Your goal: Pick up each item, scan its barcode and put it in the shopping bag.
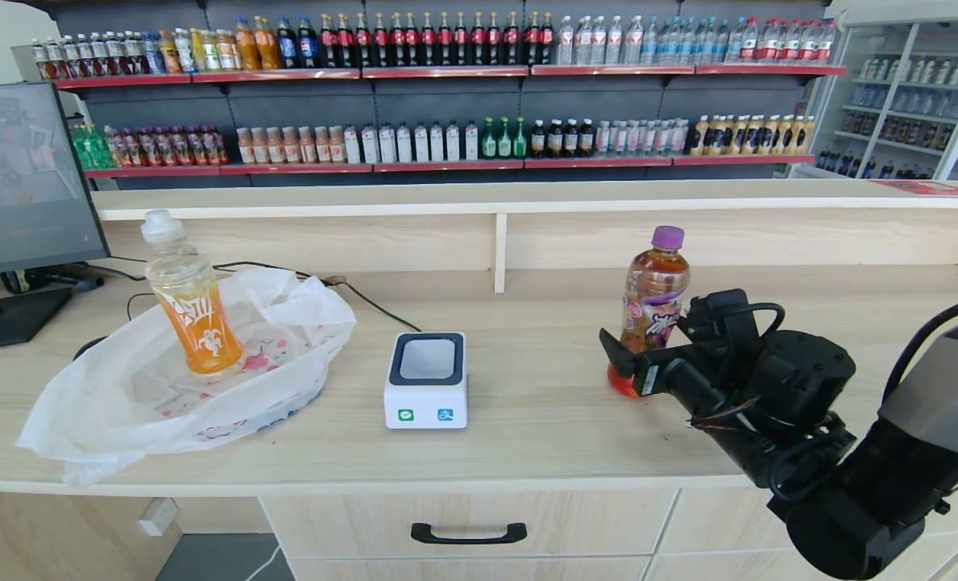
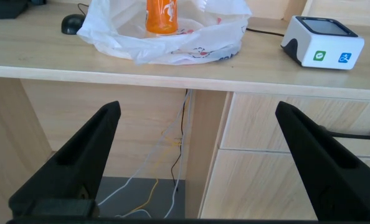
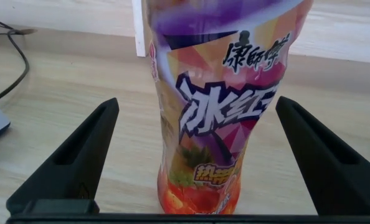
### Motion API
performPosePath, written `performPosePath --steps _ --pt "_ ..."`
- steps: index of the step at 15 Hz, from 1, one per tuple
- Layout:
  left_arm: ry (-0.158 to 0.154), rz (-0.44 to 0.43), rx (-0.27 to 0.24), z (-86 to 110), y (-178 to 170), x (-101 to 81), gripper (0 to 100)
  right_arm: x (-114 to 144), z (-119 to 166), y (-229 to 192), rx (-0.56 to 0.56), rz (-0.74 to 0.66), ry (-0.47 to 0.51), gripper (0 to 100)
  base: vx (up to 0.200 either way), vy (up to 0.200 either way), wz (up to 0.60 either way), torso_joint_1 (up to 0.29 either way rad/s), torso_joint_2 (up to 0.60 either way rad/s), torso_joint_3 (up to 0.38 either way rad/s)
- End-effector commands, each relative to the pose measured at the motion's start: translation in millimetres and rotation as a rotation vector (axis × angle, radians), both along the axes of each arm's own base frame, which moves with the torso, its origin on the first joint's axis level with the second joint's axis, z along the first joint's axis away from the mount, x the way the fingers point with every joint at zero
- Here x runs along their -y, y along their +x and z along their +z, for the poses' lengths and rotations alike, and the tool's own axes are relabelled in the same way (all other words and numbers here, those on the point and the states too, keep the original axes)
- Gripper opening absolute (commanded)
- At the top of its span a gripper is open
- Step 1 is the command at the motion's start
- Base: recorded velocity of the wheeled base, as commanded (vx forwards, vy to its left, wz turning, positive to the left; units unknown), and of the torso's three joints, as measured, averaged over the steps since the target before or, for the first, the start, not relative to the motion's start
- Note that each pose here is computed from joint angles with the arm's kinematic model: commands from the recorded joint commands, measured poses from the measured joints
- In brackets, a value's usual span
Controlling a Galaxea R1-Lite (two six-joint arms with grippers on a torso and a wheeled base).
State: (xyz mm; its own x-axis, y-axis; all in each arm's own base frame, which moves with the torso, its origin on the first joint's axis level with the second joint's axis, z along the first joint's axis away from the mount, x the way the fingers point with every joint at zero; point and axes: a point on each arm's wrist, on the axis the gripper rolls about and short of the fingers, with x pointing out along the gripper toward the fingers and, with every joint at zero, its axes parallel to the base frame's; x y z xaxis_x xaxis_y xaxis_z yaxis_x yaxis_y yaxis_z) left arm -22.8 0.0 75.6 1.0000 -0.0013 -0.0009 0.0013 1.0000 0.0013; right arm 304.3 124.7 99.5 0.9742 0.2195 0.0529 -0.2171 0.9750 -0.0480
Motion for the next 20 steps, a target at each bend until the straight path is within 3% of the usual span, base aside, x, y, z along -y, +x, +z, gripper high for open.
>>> performPosePath --steps 1,18,19,20 --pt "0.0 0.0 -0.001 -0.3 0 0.0 100 0 -3 4 0.0 -0.004 -0.001 100 0.0 0.0 0.0 0.0 0.0 0.0" --pt "0.0 0.0 0.001 0.2 0 0.0 100 4 -2 29 0.042 -0.03 0.02 100 0.0 0.0 0.0 0.0 0.0 0.0" --pt "0.0 0.0 0.001 0.2 0 0.0 100 4 -2 29 0.044 -0.03 0.02 0 0.0 0.0 0.0 0.0 0.0 0.0" --pt "0.0 0.0 -0.001 -0.3 0 0.0 100 4 -1 30 0.046 -0.03 0.022 0 0.0 0.0 0.0 0.0 0.0 0.0"
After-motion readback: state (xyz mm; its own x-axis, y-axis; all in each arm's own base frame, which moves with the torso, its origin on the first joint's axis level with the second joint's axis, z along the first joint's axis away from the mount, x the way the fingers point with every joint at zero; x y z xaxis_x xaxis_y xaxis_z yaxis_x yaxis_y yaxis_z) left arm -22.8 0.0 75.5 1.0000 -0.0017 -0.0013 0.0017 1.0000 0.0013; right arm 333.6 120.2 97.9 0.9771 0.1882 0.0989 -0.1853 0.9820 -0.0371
